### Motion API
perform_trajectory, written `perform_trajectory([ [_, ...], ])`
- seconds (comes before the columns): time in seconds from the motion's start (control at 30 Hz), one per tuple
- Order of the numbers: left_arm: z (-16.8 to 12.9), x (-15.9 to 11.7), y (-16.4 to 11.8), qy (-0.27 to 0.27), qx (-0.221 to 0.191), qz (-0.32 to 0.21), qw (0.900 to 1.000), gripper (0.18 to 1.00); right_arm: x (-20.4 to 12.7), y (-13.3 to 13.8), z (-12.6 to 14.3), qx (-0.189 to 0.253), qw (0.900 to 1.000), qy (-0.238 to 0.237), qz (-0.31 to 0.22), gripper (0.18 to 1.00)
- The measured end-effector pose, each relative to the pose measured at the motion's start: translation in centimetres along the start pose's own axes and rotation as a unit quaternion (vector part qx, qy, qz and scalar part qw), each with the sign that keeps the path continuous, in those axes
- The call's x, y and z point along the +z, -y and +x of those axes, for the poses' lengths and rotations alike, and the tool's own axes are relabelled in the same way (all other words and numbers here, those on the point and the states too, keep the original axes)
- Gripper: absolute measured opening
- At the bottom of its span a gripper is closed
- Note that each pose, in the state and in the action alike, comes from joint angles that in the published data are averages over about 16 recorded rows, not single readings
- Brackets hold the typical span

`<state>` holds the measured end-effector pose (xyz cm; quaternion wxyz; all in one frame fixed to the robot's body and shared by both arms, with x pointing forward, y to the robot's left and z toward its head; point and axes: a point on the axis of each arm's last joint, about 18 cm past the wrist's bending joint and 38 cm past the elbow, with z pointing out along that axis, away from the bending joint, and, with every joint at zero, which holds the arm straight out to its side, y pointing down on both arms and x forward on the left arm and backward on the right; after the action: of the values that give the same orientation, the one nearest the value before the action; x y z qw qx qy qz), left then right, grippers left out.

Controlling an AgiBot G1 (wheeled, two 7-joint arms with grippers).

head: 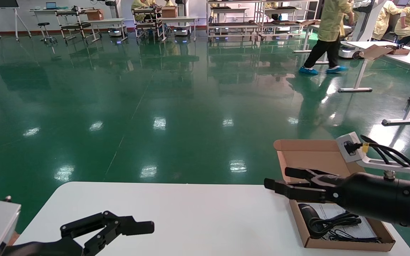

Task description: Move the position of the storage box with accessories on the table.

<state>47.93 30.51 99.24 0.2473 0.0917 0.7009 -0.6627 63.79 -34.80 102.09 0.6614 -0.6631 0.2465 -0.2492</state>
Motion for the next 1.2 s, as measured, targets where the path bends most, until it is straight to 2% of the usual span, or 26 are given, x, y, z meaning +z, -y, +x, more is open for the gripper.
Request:
perform_trajectory([
  [0.27,0.0,0.0,0.0,0.0,0.0,0.0,1.0,1.0,-1.0,-0.6,-3.5,-0.048,0.997,0.066,0.018,1.001],
  [0.53,0.0,0.0,0.0,0.0,0.0,0.0,1.0,1.0,-2.6,-1.2,-7.1,-0.103,0.986,0.126,0.034,1.001],
  [0.73,0.0,0.0,0.0,0.0,0.0,0.0,1.0,1.0,-4.0,-1.7,-9.9,-0.148,0.974,0.168,0.044,1.001],
  [1.0,0.0,0.0,0.0,0.0,0.0,0.0,1.0,1.0,-6.1,-2.4,-13.5,-0.208,0.952,0.22,0.054,1.001],
  [1.2,0.0,0.0,0.0,0.0,0.0,0.0,1.0,1.0,-7.2,-2.8,-15.4,-0.238,0.938,0.245,0.056,1.001],
])
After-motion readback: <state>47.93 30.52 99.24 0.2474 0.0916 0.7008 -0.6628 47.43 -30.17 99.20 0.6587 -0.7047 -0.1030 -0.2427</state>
